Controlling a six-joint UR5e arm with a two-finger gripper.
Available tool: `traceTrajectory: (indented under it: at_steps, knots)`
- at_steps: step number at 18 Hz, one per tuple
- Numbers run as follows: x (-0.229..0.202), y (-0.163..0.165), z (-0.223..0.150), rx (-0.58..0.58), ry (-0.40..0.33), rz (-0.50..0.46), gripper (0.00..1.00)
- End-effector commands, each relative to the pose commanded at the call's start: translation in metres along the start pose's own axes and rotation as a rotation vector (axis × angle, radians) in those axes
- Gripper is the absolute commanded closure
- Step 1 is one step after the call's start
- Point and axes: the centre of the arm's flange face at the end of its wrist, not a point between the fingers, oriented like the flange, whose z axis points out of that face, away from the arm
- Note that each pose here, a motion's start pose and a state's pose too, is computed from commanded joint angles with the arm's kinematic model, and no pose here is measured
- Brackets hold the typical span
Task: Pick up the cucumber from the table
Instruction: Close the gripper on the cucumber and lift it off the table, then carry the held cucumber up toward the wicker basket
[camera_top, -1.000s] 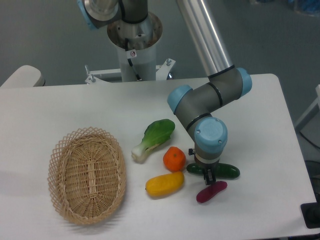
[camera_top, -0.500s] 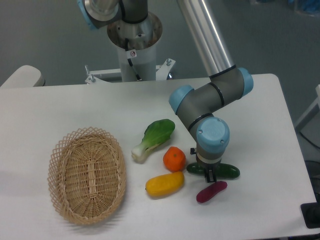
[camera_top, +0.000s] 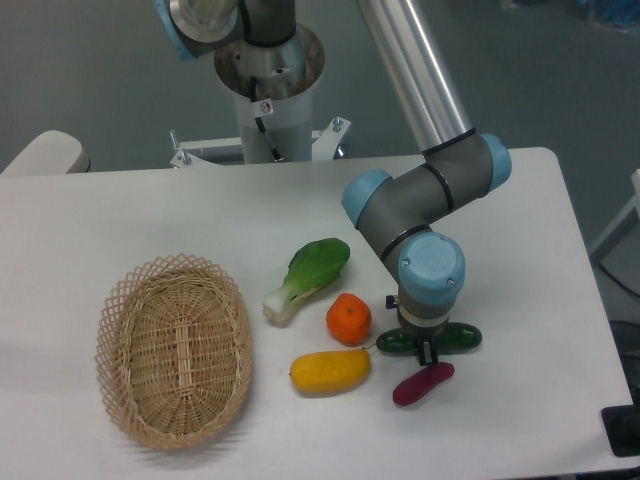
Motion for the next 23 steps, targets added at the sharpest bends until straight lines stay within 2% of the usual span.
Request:
traceTrajectory:
  at_steps: [3,6,9,11,17,20,23]
  knots:
    - [-0.006,0.006,-0.021,-0.001,0.001,0.0,0.72]
    - [-0.014,0.015,-0.059,0.012,0.028,0.004,0.72]
    - [-0.019,0.009,-0.094,0.02,-0.001,-0.004,0.72]
    - [-0.022,-0.009,-0.109,0.028,-0.026,-0.002,0.72]
    - [-0.022,-0.066,-0.149,0.108,-0.068,-0.119,0.72]
    - [-0.025,-0.099,-0.157,0.144,-0.073,-0.178,0.72]
    - [-0.026,-0.118,-0.166,0.15,-0.079,-0.223,0.72]
